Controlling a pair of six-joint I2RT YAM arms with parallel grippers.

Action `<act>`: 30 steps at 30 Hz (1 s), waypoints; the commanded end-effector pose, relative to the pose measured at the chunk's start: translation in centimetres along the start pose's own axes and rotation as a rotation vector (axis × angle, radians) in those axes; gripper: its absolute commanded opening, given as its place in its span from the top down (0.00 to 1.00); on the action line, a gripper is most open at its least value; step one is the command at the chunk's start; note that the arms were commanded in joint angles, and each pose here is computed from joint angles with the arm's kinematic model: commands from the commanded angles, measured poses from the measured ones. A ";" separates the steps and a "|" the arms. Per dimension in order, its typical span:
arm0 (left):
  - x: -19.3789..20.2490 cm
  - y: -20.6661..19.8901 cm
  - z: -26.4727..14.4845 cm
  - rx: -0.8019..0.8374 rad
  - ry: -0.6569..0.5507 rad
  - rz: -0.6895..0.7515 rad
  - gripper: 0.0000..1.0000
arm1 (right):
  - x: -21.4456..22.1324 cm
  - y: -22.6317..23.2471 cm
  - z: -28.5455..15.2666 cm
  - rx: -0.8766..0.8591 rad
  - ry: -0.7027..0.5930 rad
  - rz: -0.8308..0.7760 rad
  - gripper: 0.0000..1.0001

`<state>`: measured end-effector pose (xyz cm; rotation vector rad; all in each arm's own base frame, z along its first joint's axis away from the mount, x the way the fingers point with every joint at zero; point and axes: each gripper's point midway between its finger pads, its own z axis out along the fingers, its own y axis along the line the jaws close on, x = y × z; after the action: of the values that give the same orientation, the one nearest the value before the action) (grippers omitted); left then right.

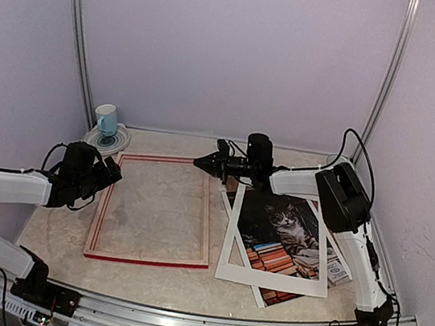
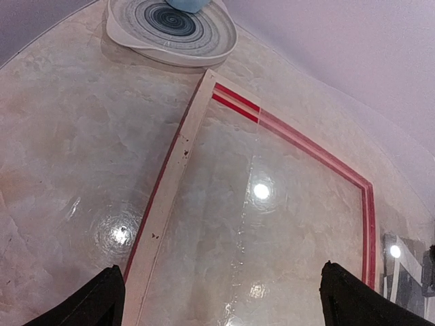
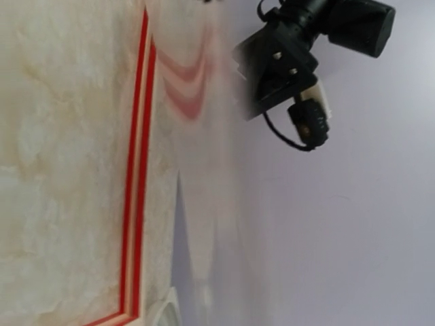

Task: Put the photo into the frame
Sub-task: Place the glass panel at the frame body.

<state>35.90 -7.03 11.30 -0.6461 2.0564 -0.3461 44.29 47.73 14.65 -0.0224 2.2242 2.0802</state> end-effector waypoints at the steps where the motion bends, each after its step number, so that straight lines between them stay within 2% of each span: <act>1: -0.5 0.4 -0.1 -0.004 -0.028 -0.019 0.01 | -0.3 -1.4 1.0 0.046 -0.009 -0.010 1.00; 7: -0.3 0.5 -0.1 -0.003 -0.023 -0.021 0.01 | -0.8 -3.9 1.2 0.133 -0.020 -0.001 0.98; 12: -0.1 0.7 -0.1 0.000 -0.020 -0.026 0.01 | -0.9 -5.5 1.0 0.193 -0.028 -0.010 0.91; 21: 0.3 0.7 0.0 0.007 -0.012 -0.034 0.01 | -0.1 -6.1 0.4 0.228 -0.002 -0.031 0.61; 30: 0.2 0.6 0.0 0.011 -0.014 -0.038 0.01 | 2.0 -5.1 -0.7 0.219 0.048 -0.063 0.58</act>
<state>35.54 -6.87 10.58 -0.6722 2.0522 -0.3620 44.07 46.71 6.26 -0.0107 2.4794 1.7824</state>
